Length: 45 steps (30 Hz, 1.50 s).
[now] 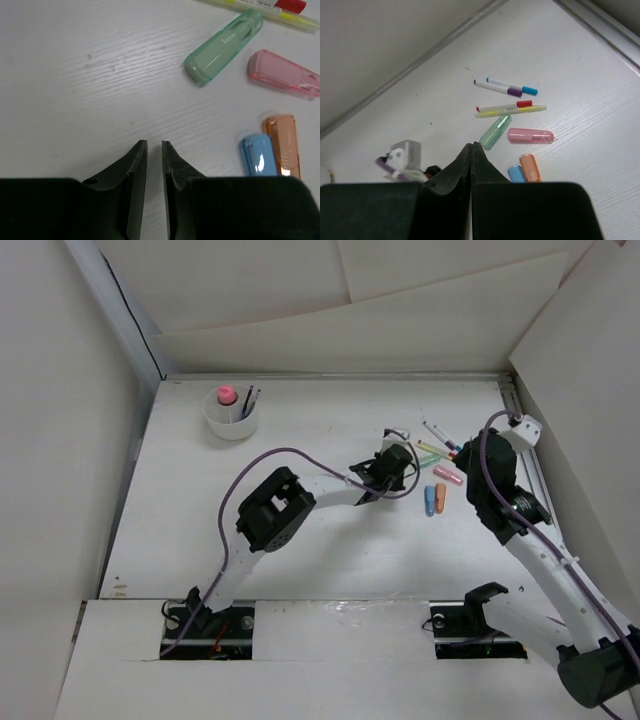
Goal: Sort the stationery into containers
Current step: Grab a piece of stationery with the right arm
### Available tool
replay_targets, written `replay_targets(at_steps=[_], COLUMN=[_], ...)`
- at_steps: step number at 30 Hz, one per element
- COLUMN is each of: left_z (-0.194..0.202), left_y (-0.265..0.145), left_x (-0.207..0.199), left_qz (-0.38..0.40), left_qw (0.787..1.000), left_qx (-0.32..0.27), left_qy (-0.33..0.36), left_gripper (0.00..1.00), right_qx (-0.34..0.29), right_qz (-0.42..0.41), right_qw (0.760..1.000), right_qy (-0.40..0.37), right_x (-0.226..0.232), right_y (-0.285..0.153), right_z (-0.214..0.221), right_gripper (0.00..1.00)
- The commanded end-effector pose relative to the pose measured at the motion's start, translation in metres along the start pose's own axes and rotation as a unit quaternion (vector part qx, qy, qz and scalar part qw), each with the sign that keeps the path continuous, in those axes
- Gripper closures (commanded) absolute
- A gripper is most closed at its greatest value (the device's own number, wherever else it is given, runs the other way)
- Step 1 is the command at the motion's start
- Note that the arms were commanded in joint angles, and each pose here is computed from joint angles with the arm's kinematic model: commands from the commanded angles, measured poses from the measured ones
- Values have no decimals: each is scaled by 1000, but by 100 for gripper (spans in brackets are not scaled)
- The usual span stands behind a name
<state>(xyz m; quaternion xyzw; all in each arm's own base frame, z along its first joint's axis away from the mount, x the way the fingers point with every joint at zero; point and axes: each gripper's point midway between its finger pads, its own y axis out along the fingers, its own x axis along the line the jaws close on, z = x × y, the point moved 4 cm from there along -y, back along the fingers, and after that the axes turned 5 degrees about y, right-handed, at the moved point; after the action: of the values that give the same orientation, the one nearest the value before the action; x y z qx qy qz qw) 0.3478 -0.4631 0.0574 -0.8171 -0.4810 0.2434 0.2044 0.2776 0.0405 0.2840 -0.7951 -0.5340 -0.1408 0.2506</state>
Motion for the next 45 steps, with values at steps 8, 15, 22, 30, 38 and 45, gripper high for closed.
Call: replay_targets(at_steps=[8,15,22,30,38,45], left_z=[-85,-91,-89,-70,-64,-63], left_y=[-99,-135,-184,-232,-241,-243], left_x=[18,33,85,110,114,113], left_qz=[48,63,65,61,63,69], left_qw=[987,982,970,963,962,961], left_qx=[-129,-147,-182,-208,-214,-216], left_qy=[-86,-99,-145,-163,-160,-159], left_gripper=[84,84,82,77,76,76], right_qx=[169,194,274,323,350,365], right_qz=[12,52,67,94,101,96], right_qw=[984,977,956,938,926,919], right_qy=[-59,-67,-79,-83,-102,-116], right_x=[-14,-40,-57,-74,-79,-77], right_y=[33,25,40,58,70,73], right_z=[92,108,144,169,183,187], right_gripper=[72,44,51,55,55,55])
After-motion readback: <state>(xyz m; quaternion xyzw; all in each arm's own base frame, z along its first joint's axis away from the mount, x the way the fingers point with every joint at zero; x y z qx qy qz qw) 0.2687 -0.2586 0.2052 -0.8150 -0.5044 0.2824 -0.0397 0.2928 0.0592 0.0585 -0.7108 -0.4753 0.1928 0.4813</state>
